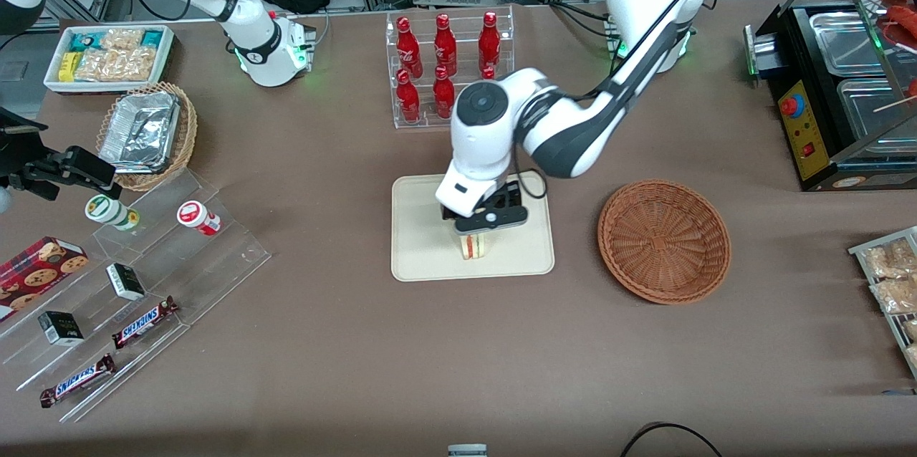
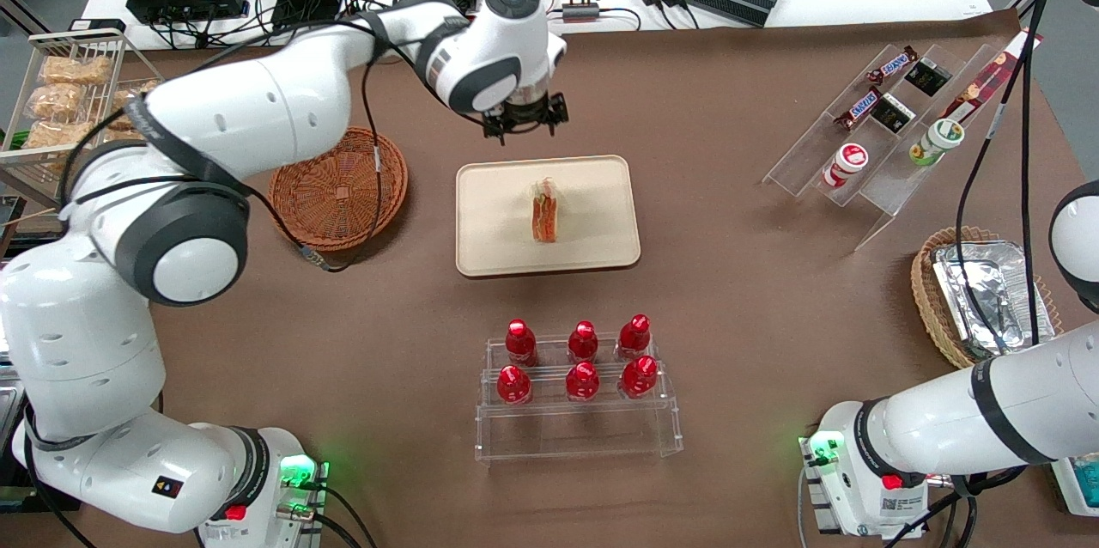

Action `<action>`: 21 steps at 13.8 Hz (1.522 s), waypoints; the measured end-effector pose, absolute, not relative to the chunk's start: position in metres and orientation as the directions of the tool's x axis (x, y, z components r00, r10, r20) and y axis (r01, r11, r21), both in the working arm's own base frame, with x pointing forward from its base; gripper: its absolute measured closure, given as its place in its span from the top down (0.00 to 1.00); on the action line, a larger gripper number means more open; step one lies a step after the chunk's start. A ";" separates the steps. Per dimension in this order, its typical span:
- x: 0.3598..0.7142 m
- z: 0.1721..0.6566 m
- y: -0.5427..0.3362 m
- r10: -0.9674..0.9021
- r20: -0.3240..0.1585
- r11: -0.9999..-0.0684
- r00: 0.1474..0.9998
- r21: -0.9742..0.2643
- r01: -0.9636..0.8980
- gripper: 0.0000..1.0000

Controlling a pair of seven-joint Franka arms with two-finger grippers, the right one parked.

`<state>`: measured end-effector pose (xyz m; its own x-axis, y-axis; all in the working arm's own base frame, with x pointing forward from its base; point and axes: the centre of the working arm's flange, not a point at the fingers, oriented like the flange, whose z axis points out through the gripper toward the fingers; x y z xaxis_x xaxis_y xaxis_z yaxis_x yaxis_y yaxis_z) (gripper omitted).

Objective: Place sandwich from basket to tray

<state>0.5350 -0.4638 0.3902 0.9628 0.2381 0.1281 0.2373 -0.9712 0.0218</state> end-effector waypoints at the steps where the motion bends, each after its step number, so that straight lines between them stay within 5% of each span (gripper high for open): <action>1: 0.542 0.411 -0.446 0.268 0.141 -0.963 0.953 0.003 0.270 1.00; 6: 0.550 0.533 -0.344 0.419 0.163 -0.903 0.893 -0.021 0.428 1.00; 11: 0.538 0.608 -0.223 0.362 0.056 -0.926 0.930 -0.093 0.366 1.00; 16: 0.545 0.621 -0.078 0.201 -0.093 -0.976 0.975 -0.107 0.191 1.00; 21: 0.544 0.601 -0.037 0.057 -0.157 -0.995 0.986 -0.095 0.043 1.00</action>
<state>0.5435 -0.0375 0.6012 0.9860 0.0575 -0.1568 0.0430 -0.9946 -0.0946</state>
